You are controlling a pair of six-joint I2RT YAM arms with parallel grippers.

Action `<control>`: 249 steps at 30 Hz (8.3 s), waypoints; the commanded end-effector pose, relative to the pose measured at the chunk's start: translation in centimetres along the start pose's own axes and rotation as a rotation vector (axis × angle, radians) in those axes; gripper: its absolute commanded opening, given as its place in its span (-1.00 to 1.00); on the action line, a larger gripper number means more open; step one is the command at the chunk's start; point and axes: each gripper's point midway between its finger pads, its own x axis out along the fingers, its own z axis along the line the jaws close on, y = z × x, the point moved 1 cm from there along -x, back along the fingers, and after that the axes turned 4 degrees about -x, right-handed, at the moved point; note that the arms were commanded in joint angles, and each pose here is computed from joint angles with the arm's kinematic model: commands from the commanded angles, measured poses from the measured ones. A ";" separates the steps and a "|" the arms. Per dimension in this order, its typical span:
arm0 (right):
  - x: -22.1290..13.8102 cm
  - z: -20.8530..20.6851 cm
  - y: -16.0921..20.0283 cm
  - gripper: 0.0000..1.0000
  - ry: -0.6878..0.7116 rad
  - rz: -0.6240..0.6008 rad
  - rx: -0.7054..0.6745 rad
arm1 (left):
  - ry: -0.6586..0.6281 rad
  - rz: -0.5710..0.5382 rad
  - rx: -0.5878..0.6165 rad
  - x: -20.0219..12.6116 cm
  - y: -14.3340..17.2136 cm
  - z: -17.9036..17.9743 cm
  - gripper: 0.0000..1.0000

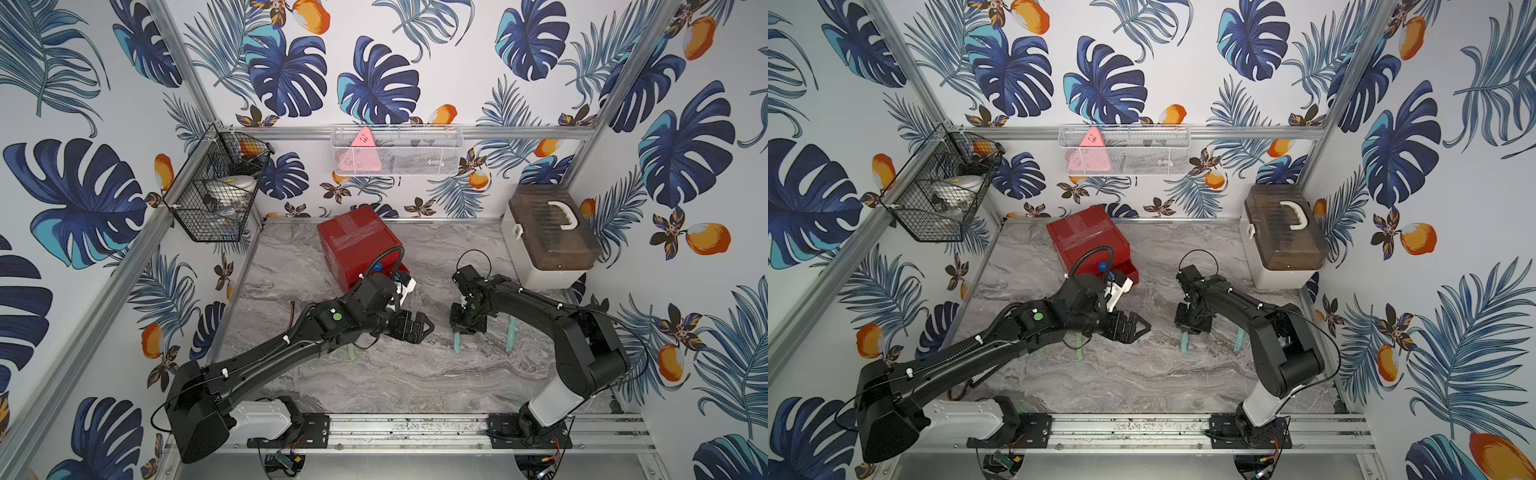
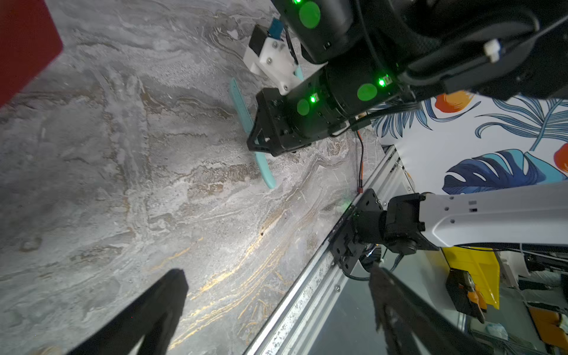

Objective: Place the fruit knives into the drawer by color
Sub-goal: Pick up the fruit knife from the center of the board, then place the fruit knife in the drawer, then move the fruit knife to the center of the board, then pick up the fruit knife from the center of the board.

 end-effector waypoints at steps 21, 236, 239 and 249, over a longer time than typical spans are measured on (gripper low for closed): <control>-11.2 13.7 -0.9 -1.00 -0.567 -0.047 0.202 | -0.285 -0.155 0.142 -7.4 -8.8 1.9 0.98; -9.7 10.8 -1.0 -0.96 -0.551 -0.026 -0.150 | 0.422 0.170 -0.130 9.1 1.4 2.4 0.01; -9.9 10.9 -1.0 -0.96 -0.561 -0.035 -0.157 | 0.430 0.166 -0.129 9.0 1.3 2.3 -0.52; -10.3 10.9 -0.7 -0.41 -0.587 -0.049 -0.159 | 0.443 0.159 -0.120 8.4 0.6 1.5 -1.00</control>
